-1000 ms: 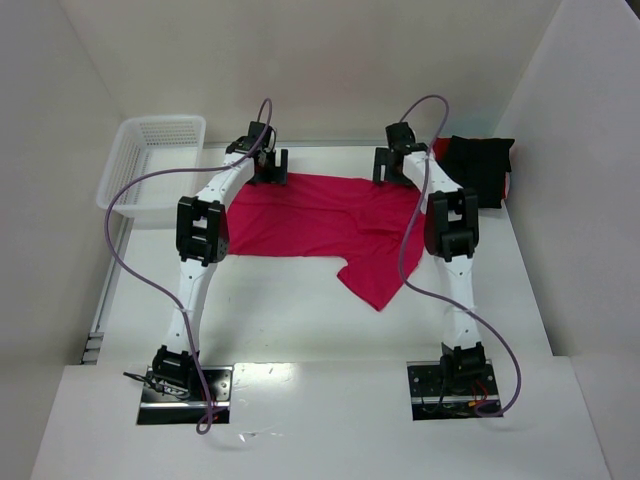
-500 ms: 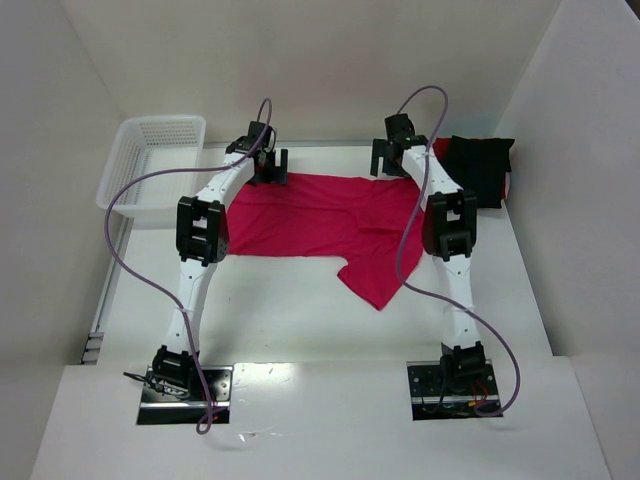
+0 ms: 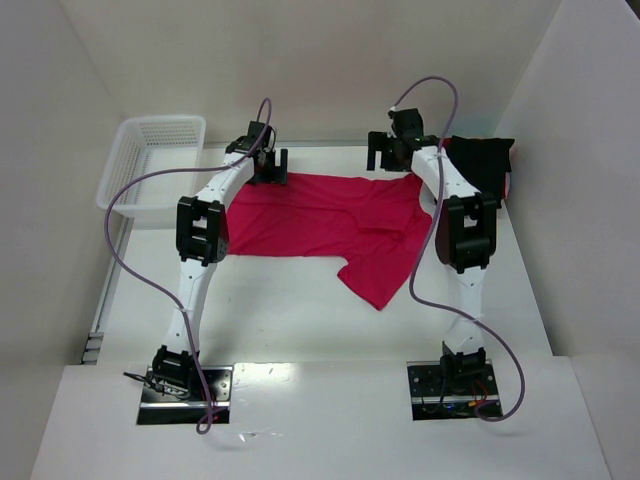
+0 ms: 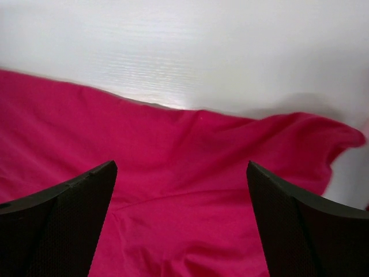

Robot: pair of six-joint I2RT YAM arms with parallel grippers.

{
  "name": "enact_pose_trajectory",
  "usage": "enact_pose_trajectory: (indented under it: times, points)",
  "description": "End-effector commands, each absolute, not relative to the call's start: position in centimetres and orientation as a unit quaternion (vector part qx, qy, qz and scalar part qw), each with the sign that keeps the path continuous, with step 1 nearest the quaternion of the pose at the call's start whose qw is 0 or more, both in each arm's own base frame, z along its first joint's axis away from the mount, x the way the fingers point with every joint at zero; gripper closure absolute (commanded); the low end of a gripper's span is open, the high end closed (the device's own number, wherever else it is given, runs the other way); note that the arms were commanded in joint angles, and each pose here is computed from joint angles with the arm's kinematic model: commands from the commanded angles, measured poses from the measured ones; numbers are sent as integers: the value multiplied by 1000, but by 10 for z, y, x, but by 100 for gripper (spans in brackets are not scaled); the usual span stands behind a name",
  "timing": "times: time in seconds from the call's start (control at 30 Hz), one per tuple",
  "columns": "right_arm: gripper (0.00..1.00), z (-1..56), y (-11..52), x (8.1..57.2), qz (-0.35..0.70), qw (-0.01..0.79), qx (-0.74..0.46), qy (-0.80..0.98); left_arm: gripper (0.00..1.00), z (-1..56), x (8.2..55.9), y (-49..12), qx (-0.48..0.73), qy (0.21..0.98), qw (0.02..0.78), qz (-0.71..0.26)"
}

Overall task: Fold and stack the t-shirts
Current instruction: Fold the flattened tshirt in 1/3 of the way

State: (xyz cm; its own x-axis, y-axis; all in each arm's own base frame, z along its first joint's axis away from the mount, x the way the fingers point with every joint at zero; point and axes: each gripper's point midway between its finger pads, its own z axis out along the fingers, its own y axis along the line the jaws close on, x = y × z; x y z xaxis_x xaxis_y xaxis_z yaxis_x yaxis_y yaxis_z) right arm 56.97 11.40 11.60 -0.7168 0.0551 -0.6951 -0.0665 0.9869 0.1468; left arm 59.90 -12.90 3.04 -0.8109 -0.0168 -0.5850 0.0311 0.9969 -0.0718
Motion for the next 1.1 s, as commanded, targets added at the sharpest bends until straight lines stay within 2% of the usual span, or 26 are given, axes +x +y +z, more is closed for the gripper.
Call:
enact_pose_trajectory:
  times: [0.0,0.07,0.33,0.73,0.9,1.07]
  points:
    - [2,114,141,585,101,396,-40,912,0,26,590,-130,1,957,286,-52]
    - [2,81,136,579,84,351,-31,932,0,26,590,-130,1,957,286,-52]
    - [1,68,119,564,49,339,-1,940,0,28,589,-130,1,957,286,-52]
    - [1,16,95,530,-12,273,10,962,0,28,589,-129,5,957,286,-51]
    - [1,24,78,520,-5,274,39,961,0,23,588,-129,5,958,282,-50]
    - [1,53,71,540,22,317,71,945,0,23,589,-124,1,958,282,-49]
